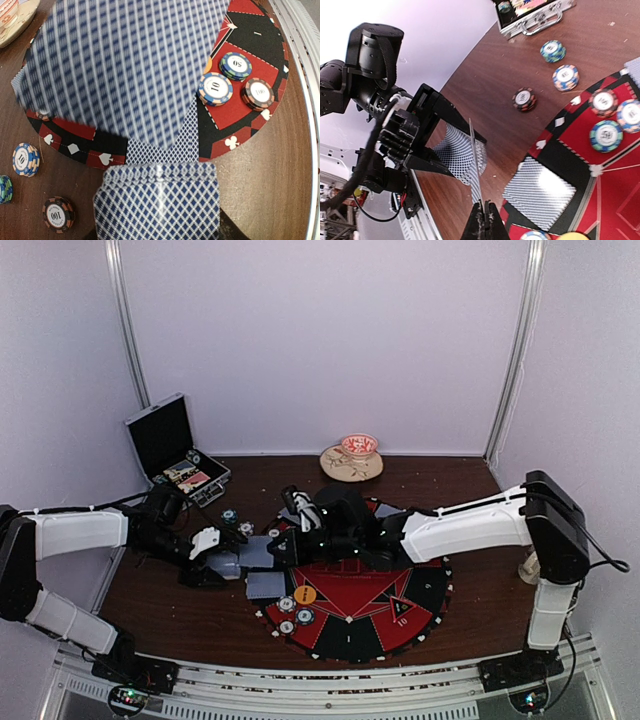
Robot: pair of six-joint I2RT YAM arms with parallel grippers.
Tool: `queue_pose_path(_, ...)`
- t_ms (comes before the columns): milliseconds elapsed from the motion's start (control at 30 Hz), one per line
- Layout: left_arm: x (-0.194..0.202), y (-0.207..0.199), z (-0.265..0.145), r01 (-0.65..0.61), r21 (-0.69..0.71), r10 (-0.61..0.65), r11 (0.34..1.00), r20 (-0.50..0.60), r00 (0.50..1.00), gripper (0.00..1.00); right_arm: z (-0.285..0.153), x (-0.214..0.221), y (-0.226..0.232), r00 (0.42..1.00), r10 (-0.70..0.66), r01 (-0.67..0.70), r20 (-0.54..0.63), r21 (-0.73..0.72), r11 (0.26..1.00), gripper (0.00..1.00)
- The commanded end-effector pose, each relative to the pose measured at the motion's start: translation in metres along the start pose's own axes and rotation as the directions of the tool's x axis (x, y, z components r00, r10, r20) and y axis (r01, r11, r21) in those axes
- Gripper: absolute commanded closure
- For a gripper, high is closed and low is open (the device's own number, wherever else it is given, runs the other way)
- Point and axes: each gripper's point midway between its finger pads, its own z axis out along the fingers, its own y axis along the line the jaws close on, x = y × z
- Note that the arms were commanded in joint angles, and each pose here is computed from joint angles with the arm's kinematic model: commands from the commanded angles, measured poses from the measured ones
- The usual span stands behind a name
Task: Distribute texas hold em gaming equipment
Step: Pick up the poker card from the face-down deck piles, then flop the poker card in the community card area.
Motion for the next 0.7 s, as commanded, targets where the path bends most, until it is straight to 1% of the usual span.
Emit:
queue_pose_path(0, -0.006, 0.003, -0.001, -0.017, -0.004, 0.017, 1.000, 0.030, 0.999, 0.48, -0.031, -0.018, -0.018, 0.995, -0.084, 0.075, 0.056, 0.143, 0.987, 1.00)
queue_pose_path(133, -0.006, 0.003, -0.001, -0.016, -0.005, 0.016, 1.000, 0.030, 0.999, 0.48, -0.055, -0.025, -0.039, 0.985, -0.162, 0.137, 0.060, 0.294, 0.946, 1.00)
queue_pose_path(167, -0.006, 0.003, 0.000, -0.016, -0.003, 0.016, 1.000, 0.029, 0.999, 0.48, -0.060, -0.023, -0.045, 0.982, -0.182, 0.159, 0.042, 0.329, 0.931, 1.00)
queue_pose_path(267, -0.005, 0.003, 0.000, -0.015, -0.003, 0.015, 1.000, 0.025, 1.000, 0.48, -0.078, -0.028, -0.063, 0.967, -0.255, 0.219, 0.015, 0.463, 0.859, 1.00)
queue_pose_path(333, -0.005, 0.003, 0.000, -0.014, -0.002, 0.014, 1.000, 0.024, 1.000, 0.48, -0.088, -0.030, -0.071, 0.950, -0.312, 0.273, -0.019, 0.538, 0.798, 1.00)
queue_pose_path(467, -0.004, 0.003, 0.001, -0.012, -0.002, 0.012, 1.000, 0.022, 1.000, 0.48, -0.101, -0.029, -0.086, 0.913, -0.388, 0.368, -0.125, 0.663, 0.652, 1.00)
queue_pose_path(667, -0.003, 0.004, 0.002, -0.006, 0.000, 0.006, 1.000, 0.016, 1.000, 0.48, -0.103, -0.022, -0.087, 0.825, -0.482, 0.517, -0.294, 0.738, 0.434, 1.00)
